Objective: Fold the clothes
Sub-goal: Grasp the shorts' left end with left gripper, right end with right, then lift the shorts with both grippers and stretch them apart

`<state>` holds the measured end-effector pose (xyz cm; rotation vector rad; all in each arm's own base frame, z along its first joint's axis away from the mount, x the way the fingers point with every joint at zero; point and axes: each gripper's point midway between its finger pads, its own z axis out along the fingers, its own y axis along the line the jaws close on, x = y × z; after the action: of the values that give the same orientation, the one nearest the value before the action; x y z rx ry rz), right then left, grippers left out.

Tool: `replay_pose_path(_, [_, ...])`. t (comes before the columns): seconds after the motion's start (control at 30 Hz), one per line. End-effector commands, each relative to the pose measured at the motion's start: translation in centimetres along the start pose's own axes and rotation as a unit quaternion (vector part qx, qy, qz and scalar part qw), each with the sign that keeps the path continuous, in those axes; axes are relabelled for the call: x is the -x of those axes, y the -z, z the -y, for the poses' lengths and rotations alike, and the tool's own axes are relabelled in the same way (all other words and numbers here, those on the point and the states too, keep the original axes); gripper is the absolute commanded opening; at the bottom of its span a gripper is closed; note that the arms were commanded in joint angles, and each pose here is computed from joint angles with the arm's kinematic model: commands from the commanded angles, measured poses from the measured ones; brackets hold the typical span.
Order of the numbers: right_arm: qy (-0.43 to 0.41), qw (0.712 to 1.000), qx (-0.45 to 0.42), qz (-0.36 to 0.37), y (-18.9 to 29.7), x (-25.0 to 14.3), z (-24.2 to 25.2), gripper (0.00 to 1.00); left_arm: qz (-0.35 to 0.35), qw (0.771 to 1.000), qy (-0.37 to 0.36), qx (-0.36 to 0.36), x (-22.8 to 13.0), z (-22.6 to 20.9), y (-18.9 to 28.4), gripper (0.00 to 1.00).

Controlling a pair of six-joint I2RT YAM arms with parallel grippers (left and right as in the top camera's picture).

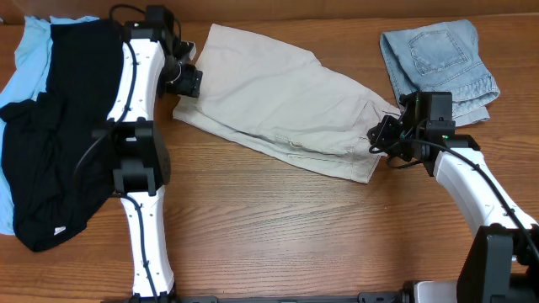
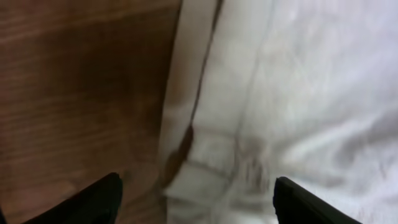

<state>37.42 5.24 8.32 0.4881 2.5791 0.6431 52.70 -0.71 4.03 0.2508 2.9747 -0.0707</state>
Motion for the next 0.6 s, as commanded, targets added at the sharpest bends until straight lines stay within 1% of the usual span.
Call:
replay_pose_path(0.0, [0.011,1.000,0.004,0.015,0.5,1.1,-0.5,0.09,0.007,0.999,0.016,-0.028,0.5,1.2,-0.7,0.83])
replay_pose_path(0.17, [0.011,1.000,0.004,0.015,0.5,1.1,-0.5,0.09,-0.002,0.999,0.016,-0.036,0.2,1.6,-1.4,0.89])
replay_pose_path(0.27, [0.011,1.000,0.004,0.015,0.5,1.1,-0.5,0.09,-0.008,0.999,0.016,-0.037,0.0,1.6,-1.7,0.88])
replay_pose_path(0.47, [0.011,1.000,0.004,0.015,0.5,1.1,-0.5,0.09,-0.016,0.999,0.014,-0.039,-0.3,1.9,-2.6,0.79])
replay_pose_path(0.5, [0.012,1.000,0.005,0.016,0.5,1.2,-0.5,0.09,-0.019,0.999,0.014,-0.039,-0.3,2.0,-2.9,0.77])
replay_pose_path(0.57, [0.012,1.000,0.005,0.017,0.5,1.2,-0.5,0.09,-0.023,0.999,0.012,-0.040,-0.5,2.2,-3.3,0.68])
